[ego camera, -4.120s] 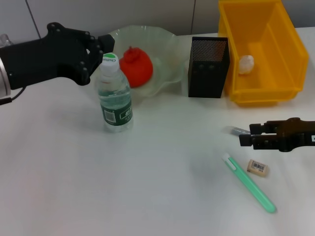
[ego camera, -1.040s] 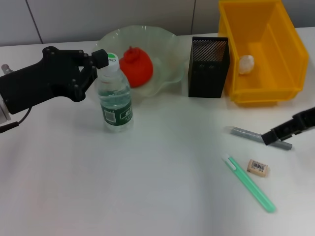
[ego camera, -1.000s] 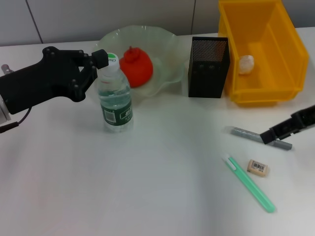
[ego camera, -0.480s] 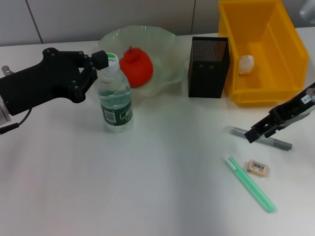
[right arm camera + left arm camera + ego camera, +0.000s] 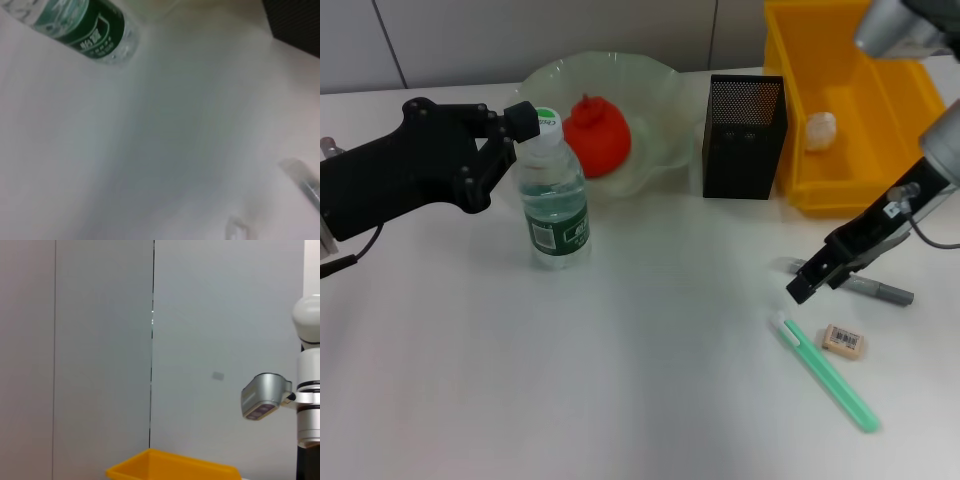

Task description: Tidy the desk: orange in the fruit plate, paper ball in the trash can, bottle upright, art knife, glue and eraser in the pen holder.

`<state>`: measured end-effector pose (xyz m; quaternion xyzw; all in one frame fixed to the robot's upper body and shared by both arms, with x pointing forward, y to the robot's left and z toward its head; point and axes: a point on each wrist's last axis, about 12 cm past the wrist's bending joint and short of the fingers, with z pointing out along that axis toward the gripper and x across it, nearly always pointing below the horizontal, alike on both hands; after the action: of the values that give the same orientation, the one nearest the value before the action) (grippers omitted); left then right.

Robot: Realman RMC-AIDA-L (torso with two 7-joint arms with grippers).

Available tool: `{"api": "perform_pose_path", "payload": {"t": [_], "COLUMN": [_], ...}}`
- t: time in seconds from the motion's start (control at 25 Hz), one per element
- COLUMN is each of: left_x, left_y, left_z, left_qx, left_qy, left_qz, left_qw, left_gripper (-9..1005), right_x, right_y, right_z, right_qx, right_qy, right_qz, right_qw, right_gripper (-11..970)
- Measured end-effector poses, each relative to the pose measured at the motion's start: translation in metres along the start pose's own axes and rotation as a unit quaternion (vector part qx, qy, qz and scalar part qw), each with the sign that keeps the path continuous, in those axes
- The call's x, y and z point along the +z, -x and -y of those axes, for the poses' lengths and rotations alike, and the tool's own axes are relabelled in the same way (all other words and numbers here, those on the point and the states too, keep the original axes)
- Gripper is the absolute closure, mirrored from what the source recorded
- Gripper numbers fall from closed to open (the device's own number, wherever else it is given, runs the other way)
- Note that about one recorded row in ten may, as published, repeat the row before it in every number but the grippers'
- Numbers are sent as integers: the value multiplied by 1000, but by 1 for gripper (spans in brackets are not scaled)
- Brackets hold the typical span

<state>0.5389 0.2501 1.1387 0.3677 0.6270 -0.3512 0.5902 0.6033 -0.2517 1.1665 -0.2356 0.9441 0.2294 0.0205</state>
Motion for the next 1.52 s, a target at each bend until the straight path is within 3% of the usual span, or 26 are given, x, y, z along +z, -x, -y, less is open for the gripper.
{"api": "perform_pose_path", "payload": {"t": [0.48,0.96,1.52], "left_x": [-1,-3,-5], "left_y": [-2,-5,-8], "left_z": [0,-2,-3], "left_qx": [-4,-11,-12], "left_qy": [1,10,15], "left_qz": [1,2,11], "left_qw": [1000,1000,1000], "left_gripper": [997,997,997], "right_x": [10,32,37], "right_y": [12,17,21], "right_z": [-10,-15,-20], "right_qx": [7,13,19], "right_qy": [-28,-20,-47], "right_qz": [-23,-25,-55], "right_qw": [999,999,997], "right_gripper": [305,305,306]}}
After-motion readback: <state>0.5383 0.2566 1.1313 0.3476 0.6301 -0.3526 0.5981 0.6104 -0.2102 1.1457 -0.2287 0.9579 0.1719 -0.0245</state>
